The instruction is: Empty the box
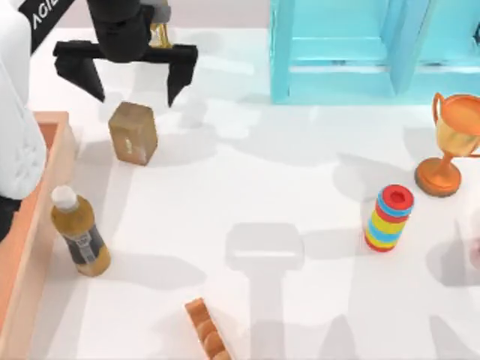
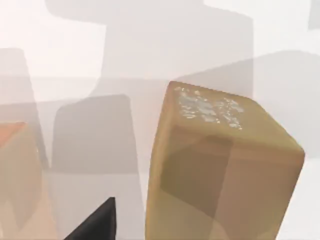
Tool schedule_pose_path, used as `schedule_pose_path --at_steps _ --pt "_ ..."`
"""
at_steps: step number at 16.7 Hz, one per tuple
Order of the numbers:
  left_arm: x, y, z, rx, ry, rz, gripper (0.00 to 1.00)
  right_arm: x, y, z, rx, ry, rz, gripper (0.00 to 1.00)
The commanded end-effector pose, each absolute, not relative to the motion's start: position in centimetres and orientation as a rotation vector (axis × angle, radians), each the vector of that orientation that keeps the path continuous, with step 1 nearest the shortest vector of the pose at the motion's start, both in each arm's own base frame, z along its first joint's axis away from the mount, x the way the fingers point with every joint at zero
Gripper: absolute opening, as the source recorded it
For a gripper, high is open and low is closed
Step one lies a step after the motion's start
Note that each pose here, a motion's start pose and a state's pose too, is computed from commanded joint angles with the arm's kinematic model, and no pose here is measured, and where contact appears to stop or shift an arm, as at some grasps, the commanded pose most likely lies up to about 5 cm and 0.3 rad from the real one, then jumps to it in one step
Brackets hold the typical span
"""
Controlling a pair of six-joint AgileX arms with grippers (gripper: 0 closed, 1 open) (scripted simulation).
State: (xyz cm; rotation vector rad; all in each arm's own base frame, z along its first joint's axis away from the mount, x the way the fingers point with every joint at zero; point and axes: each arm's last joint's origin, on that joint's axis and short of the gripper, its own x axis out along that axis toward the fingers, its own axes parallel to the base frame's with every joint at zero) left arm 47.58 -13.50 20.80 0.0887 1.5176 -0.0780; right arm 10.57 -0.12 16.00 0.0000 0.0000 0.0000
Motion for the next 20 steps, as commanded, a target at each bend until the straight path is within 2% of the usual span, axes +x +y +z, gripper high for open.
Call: schedule_pose_path --at_steps 3,10,15,20 --pt "47.1 -11.9 21.7 0.021 1.566 -0.021 1.00 10.6 -0.1 16.0 0.000 0.000 0.000 1.00" --pt "47.0 -10.8 22.0 0.017 1.563 -0.017 1.00 10.6 -0.1 16.0 0.000 0.000 0.000 1.00" --pt "45.2 -4.7 23.9 0.014 1.567 -0.013 1.00 10.6 -0.1 16.0 0.000 0.000 0.000 1.00" --pt "40.6 2.4 25.1 0.017 1.582 -0.015 1.00 10.6 -0.1 16.0 0.000 0.000 0.000 1.00"
